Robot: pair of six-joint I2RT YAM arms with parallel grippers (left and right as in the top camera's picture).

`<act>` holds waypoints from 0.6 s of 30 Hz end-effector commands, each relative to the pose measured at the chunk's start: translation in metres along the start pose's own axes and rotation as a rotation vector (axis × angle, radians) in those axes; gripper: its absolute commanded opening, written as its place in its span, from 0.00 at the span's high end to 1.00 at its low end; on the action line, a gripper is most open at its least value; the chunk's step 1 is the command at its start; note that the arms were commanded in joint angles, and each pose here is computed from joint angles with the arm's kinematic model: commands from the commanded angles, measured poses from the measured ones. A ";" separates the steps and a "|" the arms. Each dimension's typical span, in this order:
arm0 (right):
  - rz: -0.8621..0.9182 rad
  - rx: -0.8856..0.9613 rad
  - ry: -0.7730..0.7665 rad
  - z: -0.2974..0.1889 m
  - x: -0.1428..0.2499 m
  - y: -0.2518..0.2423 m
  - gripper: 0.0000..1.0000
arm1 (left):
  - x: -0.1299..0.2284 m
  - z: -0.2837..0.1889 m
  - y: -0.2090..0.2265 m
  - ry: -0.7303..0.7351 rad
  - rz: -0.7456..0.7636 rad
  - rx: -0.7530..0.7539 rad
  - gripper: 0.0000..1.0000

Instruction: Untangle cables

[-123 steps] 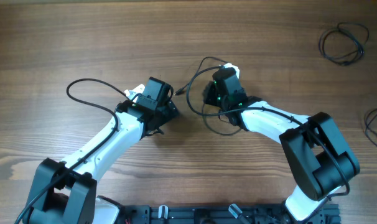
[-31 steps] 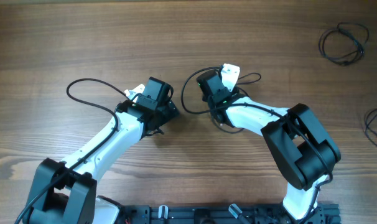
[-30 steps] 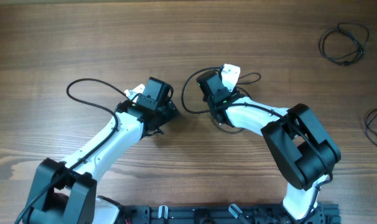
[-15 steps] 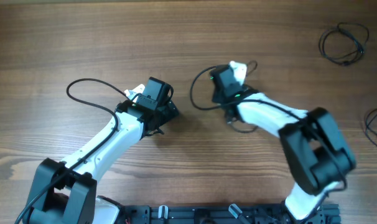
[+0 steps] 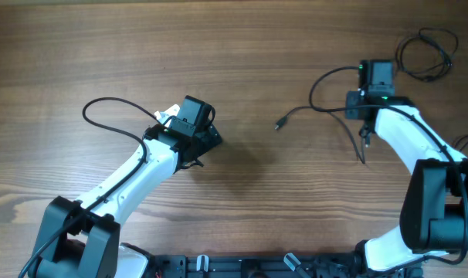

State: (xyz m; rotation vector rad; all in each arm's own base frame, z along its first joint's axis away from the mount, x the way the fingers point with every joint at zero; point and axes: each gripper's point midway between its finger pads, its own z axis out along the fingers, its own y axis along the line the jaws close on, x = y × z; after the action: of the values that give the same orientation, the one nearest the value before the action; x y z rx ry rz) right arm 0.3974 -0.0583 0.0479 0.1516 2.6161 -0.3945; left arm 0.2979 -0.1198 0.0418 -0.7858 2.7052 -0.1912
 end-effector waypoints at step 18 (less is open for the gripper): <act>0.216 -0.475 0.060 -0.049 0.008 0.138 0.95 | -0.005 -0.003 -0.001 -0.023 -0.013 0.001 0.00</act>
State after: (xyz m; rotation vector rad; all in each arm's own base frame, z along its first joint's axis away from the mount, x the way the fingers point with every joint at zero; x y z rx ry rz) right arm 0.3976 0.0497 0.0404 0.0873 2.6545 0.1395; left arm 0.2980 -0.1198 0.0419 -0.7858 2.7047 -0.1911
